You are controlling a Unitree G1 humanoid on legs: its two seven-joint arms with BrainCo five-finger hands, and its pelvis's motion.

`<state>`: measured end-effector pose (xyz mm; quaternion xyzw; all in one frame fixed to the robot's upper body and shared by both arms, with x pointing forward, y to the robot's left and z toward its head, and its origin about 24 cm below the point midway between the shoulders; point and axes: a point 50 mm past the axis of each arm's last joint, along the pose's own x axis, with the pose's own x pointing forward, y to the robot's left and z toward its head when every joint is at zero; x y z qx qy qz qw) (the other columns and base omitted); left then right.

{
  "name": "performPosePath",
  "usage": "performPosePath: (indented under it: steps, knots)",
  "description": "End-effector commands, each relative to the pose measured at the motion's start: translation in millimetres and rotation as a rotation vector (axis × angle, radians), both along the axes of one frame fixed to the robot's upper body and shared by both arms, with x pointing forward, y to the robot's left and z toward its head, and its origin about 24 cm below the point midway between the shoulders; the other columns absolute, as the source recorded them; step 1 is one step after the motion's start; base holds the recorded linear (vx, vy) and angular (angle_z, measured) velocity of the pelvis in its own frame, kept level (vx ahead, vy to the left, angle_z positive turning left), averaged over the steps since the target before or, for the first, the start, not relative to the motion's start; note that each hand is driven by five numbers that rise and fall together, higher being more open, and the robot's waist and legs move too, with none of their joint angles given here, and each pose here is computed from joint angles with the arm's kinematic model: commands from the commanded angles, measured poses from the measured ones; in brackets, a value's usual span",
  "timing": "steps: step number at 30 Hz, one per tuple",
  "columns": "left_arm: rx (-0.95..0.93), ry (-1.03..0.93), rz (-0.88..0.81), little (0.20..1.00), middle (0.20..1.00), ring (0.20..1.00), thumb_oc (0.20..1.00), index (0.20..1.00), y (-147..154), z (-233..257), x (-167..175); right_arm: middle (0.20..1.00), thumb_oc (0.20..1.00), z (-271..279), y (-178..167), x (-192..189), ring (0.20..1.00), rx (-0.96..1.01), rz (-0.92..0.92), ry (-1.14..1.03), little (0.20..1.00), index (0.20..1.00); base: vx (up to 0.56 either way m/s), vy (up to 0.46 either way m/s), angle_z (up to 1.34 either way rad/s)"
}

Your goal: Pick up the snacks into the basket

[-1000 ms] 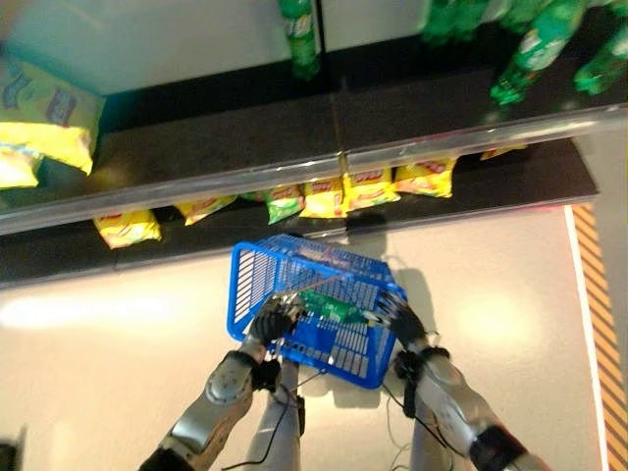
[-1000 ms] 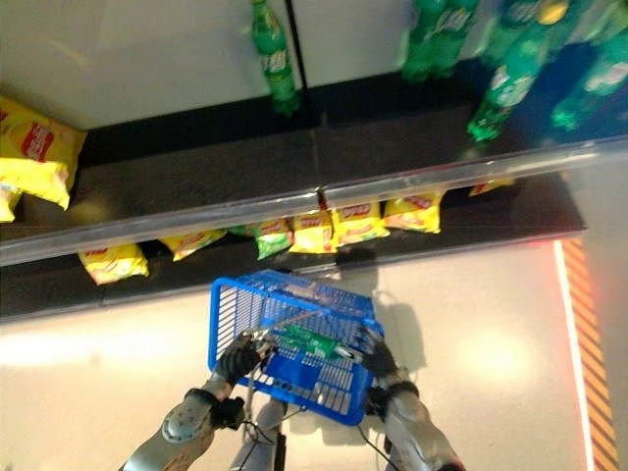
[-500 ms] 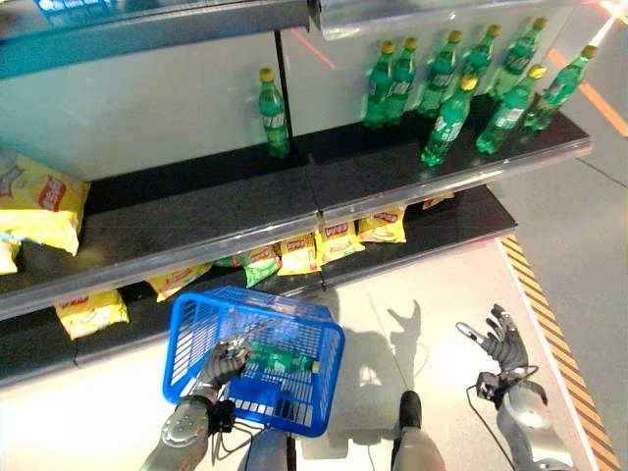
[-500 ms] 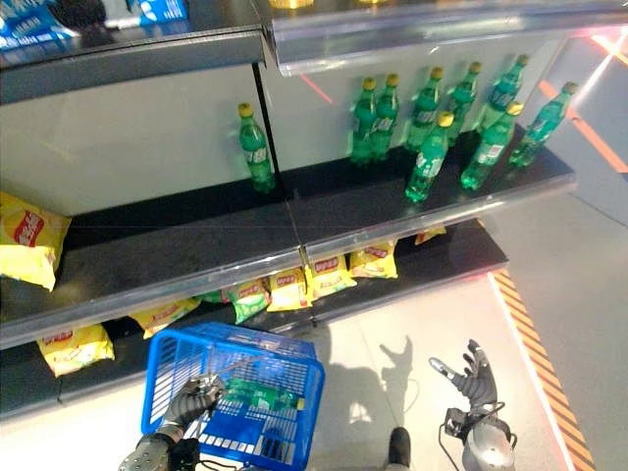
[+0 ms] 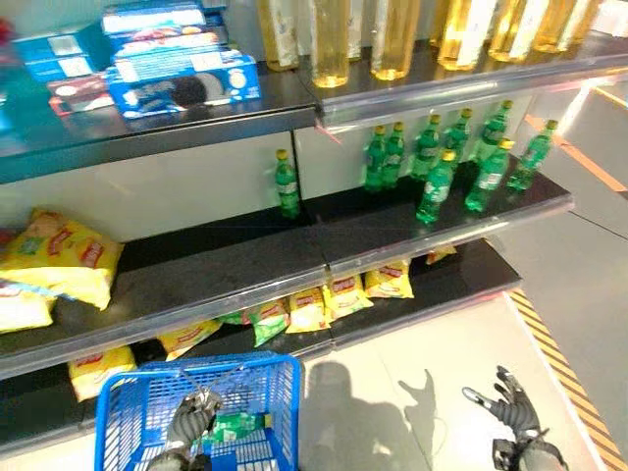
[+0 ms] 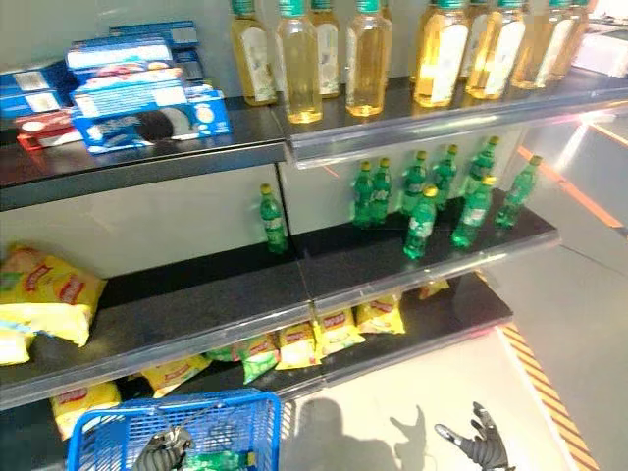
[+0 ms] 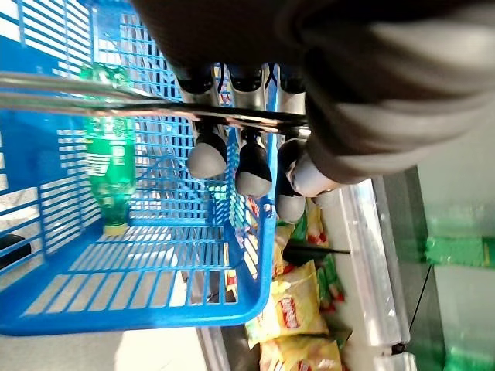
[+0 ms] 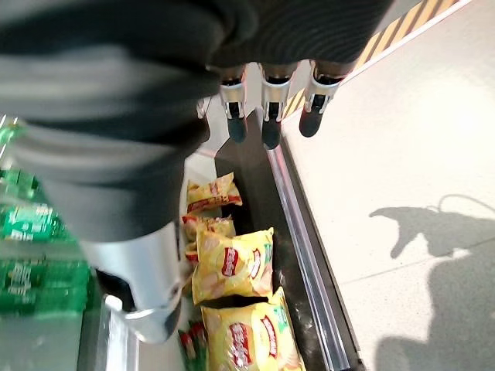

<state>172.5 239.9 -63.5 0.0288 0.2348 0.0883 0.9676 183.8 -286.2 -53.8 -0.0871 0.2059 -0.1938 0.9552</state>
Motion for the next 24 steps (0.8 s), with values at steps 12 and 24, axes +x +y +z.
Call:
performPosePath:
  steps: [12,24]
  knots:
    - [0.151,-0.414,-0.009,0.200,0.200,0.200,0.200,0.200,26,84,51,1.000,1.000,33,-15,20,1.000,-0.020,-0.050,-0.158,1.000,1.000,0.05,0.443,0.15]
    - [0.235,-0.481,-0.100,0.200,0.200,0.200,0.200,0.200,13,102,68,1.000,1.000,14,19,33,1.000,0.086,0.009,-0.124,1.000,1.000,0.05,0.468,0.01]
